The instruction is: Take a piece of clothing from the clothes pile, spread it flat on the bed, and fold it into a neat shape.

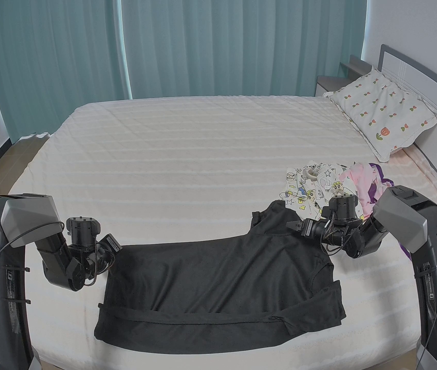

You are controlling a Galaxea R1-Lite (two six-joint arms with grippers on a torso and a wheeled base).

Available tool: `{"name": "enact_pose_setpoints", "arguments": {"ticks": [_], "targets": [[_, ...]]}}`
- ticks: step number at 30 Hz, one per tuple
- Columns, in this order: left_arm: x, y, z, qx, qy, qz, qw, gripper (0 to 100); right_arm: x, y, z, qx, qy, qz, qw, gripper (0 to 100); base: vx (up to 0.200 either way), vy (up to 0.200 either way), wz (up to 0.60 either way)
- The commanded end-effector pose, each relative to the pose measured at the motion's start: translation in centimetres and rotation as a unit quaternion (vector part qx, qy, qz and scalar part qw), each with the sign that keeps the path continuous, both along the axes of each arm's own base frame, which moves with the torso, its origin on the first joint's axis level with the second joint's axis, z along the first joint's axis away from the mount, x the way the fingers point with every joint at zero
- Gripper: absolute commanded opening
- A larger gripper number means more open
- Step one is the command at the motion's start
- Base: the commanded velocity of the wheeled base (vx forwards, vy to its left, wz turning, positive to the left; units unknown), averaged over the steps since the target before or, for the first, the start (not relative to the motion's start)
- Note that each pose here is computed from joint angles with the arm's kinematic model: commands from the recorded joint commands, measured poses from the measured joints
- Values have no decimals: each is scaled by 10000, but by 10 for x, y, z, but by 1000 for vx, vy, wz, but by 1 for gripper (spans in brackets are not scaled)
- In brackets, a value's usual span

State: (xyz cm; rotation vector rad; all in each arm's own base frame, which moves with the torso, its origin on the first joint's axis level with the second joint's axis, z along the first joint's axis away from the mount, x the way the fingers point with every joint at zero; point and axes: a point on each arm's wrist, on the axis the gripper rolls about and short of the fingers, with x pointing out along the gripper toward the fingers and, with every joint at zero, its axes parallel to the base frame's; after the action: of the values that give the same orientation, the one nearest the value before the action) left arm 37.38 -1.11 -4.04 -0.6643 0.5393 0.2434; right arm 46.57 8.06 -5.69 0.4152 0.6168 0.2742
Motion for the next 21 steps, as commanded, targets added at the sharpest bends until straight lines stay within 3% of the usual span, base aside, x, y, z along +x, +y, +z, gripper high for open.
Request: {"name": "enact_pose_setpoints", "arguments": {"ticks": [1,21], "targets": [[0,0,0,-1,-1,4,10000,0,1,1,0,9,-3,11,10000,100,0,0,0],[-1,0,-1,0,22,4,10000,0,0,4,-6,123,98,-19,9999,100,0,0,0]]}}
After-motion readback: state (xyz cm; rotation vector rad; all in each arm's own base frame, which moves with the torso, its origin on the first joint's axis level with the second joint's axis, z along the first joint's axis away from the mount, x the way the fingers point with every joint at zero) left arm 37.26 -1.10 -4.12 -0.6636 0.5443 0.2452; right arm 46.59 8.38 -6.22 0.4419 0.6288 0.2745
